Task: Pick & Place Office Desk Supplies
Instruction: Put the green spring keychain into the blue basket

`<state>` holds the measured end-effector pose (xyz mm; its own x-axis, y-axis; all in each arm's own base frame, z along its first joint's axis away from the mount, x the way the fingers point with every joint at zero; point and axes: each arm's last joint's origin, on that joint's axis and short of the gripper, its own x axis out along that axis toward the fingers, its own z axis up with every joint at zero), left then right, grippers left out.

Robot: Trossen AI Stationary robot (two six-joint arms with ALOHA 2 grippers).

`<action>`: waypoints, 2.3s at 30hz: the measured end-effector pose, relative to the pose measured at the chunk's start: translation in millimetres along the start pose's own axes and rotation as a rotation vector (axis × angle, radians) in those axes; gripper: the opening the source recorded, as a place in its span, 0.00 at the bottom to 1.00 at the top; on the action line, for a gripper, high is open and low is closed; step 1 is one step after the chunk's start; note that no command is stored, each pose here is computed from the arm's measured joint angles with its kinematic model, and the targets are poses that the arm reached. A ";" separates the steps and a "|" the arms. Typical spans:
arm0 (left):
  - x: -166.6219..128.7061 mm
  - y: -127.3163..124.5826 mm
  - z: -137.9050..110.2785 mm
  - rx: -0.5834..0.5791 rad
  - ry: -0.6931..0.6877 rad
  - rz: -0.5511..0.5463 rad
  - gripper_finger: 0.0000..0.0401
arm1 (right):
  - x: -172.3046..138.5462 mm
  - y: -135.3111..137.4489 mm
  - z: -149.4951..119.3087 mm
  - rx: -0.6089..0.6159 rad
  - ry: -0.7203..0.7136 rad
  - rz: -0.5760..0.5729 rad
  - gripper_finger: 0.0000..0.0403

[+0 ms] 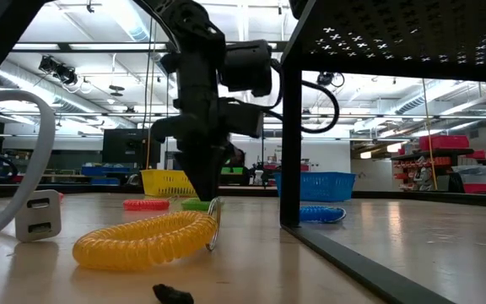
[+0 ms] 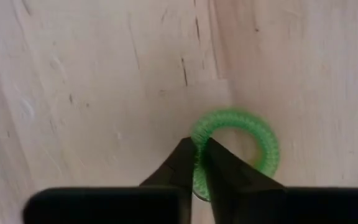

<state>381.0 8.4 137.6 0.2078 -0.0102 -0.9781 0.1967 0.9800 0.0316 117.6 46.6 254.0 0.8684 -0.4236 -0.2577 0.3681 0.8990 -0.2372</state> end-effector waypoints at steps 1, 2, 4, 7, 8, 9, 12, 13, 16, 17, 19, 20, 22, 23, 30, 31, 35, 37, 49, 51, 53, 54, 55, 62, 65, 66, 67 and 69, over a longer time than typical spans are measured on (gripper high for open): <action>-1.3 0.3 -0.1 -0.007 0.001 0.013 0.04 | 0.4 0.6 0.1 -0.001 0.000 0.000 0.44; -3.1 0.4 -0.7 -0.017 0.001 0.021 0.03 | 0.8 1.1 0.3 0.000 0.000 0.000 0.44; -6.7 1.6 -1.1 -0.040 0.002 0.063 0.03 | 0.8 1.3 0.4 0.001 -0.001 0.000 0.44; -18.5 4.1 -2.8 -0.064 0.004 0.159 0.03 | 0.8 1.0 1.9 0.016 -0.013 -0.014 0.44; -24.7 5.2 -2.2 -0.073 -0.011 0.197 0.03 | 0.7 0.8 2.7 0.023 -0.019 -0.022 0.44; -32.4 6.1 -2.0 -0.083 -0.027 0.235 0.03 | 0.6 0.6 3.5 0.031 -0.025 -0.024 0.44; -54.7 7.6 -1.4 -0.100 -0.083 0.317 0.02 | 1.4 -0.1 4.2 0.040 -0.028 -0.033 0.44; -63.2 8.7 -1.7 -0.107 -0.106 0.344 0.02 | 2.1 -0.6 4.4 0.045 -0.027 -0.035 0.44; -93.8 13.4 0.3 -0.135 -0.237 0.406 0.02 | 5.8 -3.4 5.6 0.065 -0.022 -0.042 0.44; -103.1 16.2 1.0 -0.140 -0.285 0.421 0.02 | 7.4 -4.7 6.2 0.071 -0.021 -0.042 0.44; -121.8 22.2 3.7 -0.153 -0.399 0.451 0.02 | 11.5 -7.8 7.5 0.079 -0.016 -0.036 0.44; -129.4 26.0 4.6 -0.152 -0.446 0.464 0.02 | 13.9 -9.8 8.1 0.081 -0.014 -0.032 0.44; -144.1 33.9 8.2 -0.150 -0.564 0.475 0.02 | 19.2 -14.4 9.5 0.083 -0.010 -0.014 0.44; -148.9 38.3 9.7 -0.140 -0.612 0.470 0.02 | 21.9 -16.8 11.0 0.081 -0.014 0.002 0.44; -165.4 75.1 13.3 -0.118 -0.834 0.515 0.02 | 38.9 -42.2 25.8 0.083 -0.141 0.075 0.44; -166.6 80.2 12.2 -0.128 -0.846 0.525 0.02 | 41.5 -47.1 26.6 0.088 -0.152 0.073 0.44; -175.4 100.1 9.2 -0.137 -0.967 0.504 0.02 | 56.7 -66.6 26.9 0.114 -0.179 0.108 0.44; -177.0 109.5 10.1 -0.137 -1.029 0.517 0.02 | 67.4 -76.6 26.3 0.144 -0.190 0.131 0.44; -151.8 151.0 12.6 -0.220 -1.170 0.529 0.02 | 134.9 -118.5 5.9 0.304 -0.205 0.137 0.44; -149.7 151.7 14.0 -0.216 -1.181 0.531 0.02 | 139.2 -119.6 4.7 0.310 -0.214 0.146 0.44; -148.8 152.1 14.4 -0.215 -1.186 0.532 0.02 | 142.7 -120.1 5.7 0.312 -0.214 0.150 0.44; -148.7 151.8 14.6 -0.215 -1.186 0.532 0.02 | 144.1 -120.6 6.5 0.311 -0.213 0.150 0.44; -148.9 151.8 14.7 -0.217 -1.186 0.535 0.02 | 145.3 -121.0 7.4 0.311 -0.212 0.151 0.44; -149.0 151.5 15.0 -0.255 -1.186 0.550 0.02 | 151.6 -122.6 17.8 0.303 -0.224 0.194 0.44; -149.3 148.5 17.1 -0.247 -1.189 0.556 0.02 | 153.0 -123.0 17.9 0.304 -0.222 0.188 0.44; -150.0 148.1 17.6 -0.245 -1.197 0.558 0.02 | 153.2 -123.2 17.6 0.305 -0.218 0.180 0.44; -150.6 147.9 17.9 -0.243 -1.203 0.559 0.02 | 153.3 -123.4 17.2 0.305 -0.213 0.170 0.44; -151.0 145.8 19.4 -0.236 -1.211 0.556 0.02 | 153.3 -123.4 17.0 0.305 -0.211 0.167 0.44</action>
<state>396.9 148.9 294.0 0.9363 0.3478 -0.0498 -0.3312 0.9211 0.2048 210.9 -127.5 259.6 0.9621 -0.2653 -0.0636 0.2702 0.9587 0.0883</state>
